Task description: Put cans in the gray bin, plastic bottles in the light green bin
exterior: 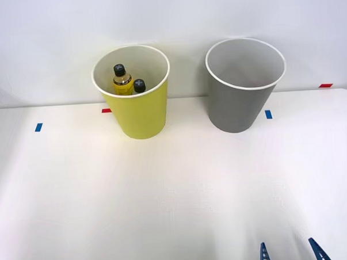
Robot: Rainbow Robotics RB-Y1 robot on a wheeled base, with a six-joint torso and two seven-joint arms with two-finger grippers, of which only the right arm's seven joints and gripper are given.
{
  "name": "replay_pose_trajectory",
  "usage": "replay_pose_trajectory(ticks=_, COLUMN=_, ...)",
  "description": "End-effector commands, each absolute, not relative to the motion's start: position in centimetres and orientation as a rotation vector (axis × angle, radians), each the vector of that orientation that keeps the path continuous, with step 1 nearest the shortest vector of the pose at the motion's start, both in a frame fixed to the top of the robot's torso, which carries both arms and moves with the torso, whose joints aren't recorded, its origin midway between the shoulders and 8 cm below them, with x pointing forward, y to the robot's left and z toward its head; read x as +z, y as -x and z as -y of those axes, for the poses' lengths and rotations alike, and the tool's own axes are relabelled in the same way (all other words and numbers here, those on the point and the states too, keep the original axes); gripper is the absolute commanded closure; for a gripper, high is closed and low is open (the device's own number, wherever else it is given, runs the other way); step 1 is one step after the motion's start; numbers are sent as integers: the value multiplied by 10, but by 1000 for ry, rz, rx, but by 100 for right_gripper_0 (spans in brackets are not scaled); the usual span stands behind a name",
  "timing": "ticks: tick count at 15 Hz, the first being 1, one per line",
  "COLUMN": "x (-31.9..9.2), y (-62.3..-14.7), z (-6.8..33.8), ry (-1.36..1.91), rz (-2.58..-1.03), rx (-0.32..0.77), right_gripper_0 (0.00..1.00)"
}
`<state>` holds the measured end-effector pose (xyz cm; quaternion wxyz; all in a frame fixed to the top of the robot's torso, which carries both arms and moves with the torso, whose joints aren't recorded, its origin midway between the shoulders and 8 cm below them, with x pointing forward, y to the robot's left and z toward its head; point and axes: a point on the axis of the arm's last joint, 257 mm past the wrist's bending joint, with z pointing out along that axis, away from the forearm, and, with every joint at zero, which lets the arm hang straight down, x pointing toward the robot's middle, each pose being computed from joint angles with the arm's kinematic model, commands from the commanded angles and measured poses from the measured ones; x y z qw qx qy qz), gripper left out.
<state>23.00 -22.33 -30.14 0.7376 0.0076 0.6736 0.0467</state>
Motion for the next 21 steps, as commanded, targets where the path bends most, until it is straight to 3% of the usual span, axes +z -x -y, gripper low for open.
replay_pose_trajectory(ticks=1, x=-301, y=-230, z=223, ry=-17, rz=-1479, rx=103, right_gripper_0=0)
replay_pose_trajectory(ticks=21, x=-301, y=-230, z=223, ry=-17, rz=-1479, rx=103, right_gripper_0=0)
